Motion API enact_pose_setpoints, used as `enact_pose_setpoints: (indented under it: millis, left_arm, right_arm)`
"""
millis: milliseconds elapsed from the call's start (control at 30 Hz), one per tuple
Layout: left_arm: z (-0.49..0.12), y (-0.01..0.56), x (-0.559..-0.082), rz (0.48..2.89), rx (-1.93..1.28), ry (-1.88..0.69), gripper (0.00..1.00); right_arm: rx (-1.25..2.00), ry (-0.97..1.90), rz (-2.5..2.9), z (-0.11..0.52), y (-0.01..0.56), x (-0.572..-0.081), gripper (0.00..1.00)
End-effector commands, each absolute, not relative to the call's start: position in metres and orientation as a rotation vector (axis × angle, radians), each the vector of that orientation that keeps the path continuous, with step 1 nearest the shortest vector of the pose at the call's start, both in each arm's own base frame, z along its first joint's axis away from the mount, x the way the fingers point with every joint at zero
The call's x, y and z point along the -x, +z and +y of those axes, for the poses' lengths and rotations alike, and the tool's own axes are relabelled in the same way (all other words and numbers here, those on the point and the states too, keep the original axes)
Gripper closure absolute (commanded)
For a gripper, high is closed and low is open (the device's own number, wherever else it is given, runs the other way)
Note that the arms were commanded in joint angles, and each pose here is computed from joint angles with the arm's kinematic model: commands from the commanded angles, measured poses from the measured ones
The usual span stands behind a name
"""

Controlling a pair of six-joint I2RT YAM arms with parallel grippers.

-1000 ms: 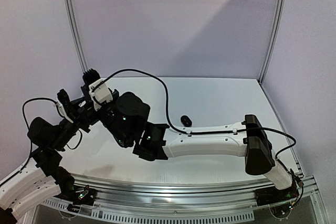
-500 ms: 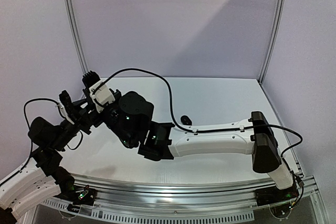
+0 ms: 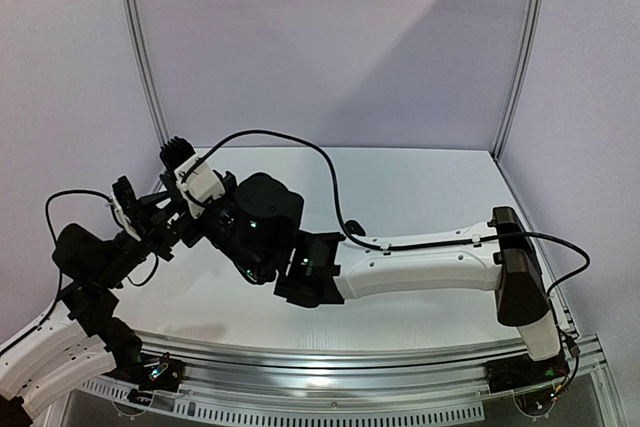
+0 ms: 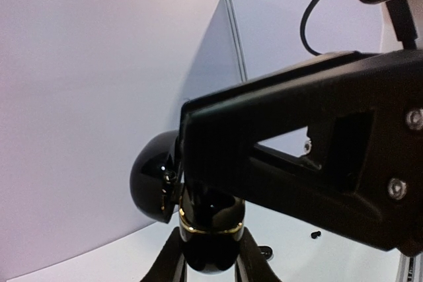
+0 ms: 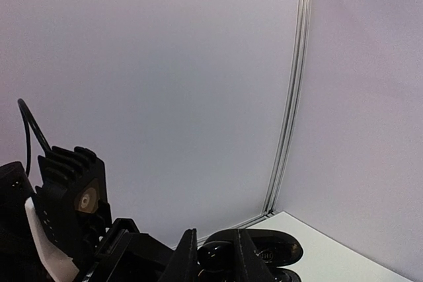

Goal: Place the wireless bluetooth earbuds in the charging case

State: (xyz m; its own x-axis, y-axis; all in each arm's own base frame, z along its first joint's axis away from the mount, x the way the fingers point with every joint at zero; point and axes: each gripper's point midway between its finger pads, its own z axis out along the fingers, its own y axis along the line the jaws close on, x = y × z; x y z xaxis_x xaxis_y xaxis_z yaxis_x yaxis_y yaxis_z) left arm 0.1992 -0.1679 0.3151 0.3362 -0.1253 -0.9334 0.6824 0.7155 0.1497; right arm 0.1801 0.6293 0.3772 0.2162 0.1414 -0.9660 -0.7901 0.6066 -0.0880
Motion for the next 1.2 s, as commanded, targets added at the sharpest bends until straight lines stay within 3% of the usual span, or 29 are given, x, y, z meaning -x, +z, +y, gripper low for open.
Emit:
enact_pose_setpoints:
  millis: [0,200,767,1167]
  left_arm:
    - [-0.166,0.338,-0.185,1.008,-0.583,-0.592,1.00]
    - [-0.167,0.337,-0.185,1.007,-0.588,-0.596,1.00]
    - [-0.166,0.340,-0.182,1.004,-0.572,-0.624,1.00]
    - [-0.164,0.341,-0.184,1.005,-0.559,-0.612,1.00]
  right_arm:
    - [0.652,0.750,1.172,0.619,0.395,-0.176,1.00]
    - [0.643,0.787,1.116,0.618,0.419,-0.168,1.00]
    - [0.687,0.727,1.146,0.624,0.400,-0.169,1.00]
    - [0.708,0.698,1.183,0.627,0.382,-0.171,0.87]
